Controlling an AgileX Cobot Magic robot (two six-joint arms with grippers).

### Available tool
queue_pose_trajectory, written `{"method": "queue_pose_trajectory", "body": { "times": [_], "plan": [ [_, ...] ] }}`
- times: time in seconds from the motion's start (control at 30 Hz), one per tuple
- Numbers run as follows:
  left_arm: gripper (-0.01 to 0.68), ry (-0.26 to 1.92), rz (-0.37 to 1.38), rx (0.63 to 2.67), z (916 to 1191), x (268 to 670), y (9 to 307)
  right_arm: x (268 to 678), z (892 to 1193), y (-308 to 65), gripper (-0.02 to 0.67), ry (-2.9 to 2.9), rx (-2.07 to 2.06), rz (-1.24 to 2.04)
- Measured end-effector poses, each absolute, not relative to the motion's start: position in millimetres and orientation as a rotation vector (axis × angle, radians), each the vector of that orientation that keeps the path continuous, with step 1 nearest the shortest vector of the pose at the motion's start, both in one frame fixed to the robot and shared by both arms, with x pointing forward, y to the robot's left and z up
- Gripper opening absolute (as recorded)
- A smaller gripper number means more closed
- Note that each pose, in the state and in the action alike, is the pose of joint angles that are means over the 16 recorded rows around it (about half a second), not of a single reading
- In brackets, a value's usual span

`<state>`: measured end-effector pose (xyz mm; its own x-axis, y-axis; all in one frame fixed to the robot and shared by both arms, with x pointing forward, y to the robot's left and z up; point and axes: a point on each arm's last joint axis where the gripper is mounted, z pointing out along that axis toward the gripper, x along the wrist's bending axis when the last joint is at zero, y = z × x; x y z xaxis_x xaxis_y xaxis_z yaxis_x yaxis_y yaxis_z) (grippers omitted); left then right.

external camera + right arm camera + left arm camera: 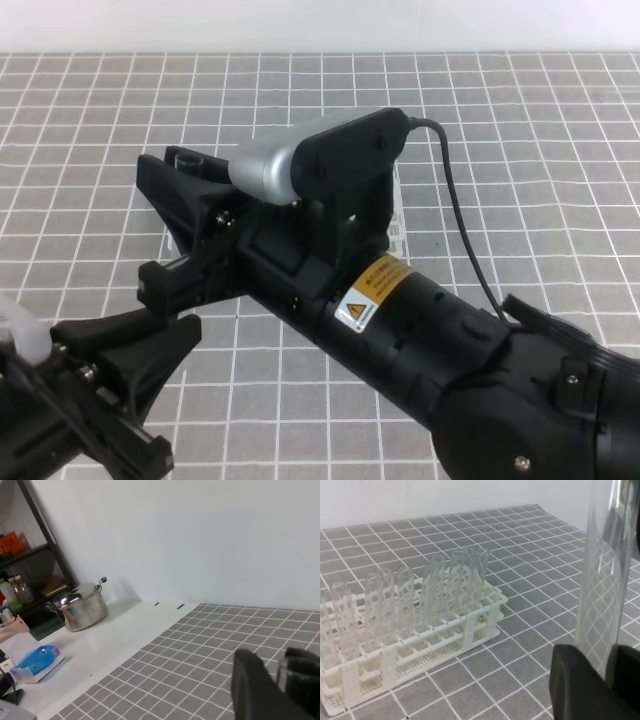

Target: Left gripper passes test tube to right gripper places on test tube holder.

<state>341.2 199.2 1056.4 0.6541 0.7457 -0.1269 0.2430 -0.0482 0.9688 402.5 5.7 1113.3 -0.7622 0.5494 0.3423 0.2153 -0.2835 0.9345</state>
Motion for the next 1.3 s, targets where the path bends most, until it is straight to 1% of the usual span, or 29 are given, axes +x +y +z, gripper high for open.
{"method": "queue_pose_trajectory", "body": {
  "times": [0.3,0.37,0.4,0.47,0.57,0.77,0.83,0.9,1.0,1.1,1.3],
  "plan": [
    [0.385,0.829,0.491,1.604,1058.0,340.7,199.2,402.9,1111.5,5.6,0.09,1.748,0.917,2.106],
    [0.413,0.833,0.485,1.592,1059.1,339.9,200.0,402.8,1111.7,4.7,0.089,1.758,0.904,2.087],
    [0.415,0.834,0.482,1.584,1060.0,339.1,200.8,402.6,1111.9,4.1,0.089,1.764,0.897,2.075],
    [0.394,0.829,0.478,1.564,1062.7,336.8,202.9,402.3,1113.0,2.2,0.088,1.774,0.884,2.05],
    [0.328,0.807,0.472,1.523,1068.5,331.1,207.8,401.4,1116.4,-1.9,0.087,1.786,0.863,2.008],
    [0.167,0.734,0.449,1.42,1081.2,313.4,221.9,398.2,1124.5,-12.7,0.086,1.815,0.827,1.924],
    [0.108,0.705,0.441,1.386,1083.0,305.9,227.7,396.9,1126.8,-16.0,0.086,1.827,0.818,1.902],
    [0.065,0.675,0.436,1.362,1082.5,299.2,232.8,395.8,1128.7,-18.7,0.086,1.838,0.81,1.885],
    [0.035,0.649,0.424,1.345,1076.5,291.9,238.1,394.4,1130.4,-21.5,0.086,1.851,0.804,1.869],
    [0.03,0.645,0.411,1.346,1066.1,288.0,240.9,393.6,1130.8,-22.7,0.086,1.861,0.801,1.861],
    [0.017,0.683,0.401,1.398,1034.4,287.4,242.3,392.7,1130.0,-22.7,0.086,1.88,0.797,1.856]
  ]
}}
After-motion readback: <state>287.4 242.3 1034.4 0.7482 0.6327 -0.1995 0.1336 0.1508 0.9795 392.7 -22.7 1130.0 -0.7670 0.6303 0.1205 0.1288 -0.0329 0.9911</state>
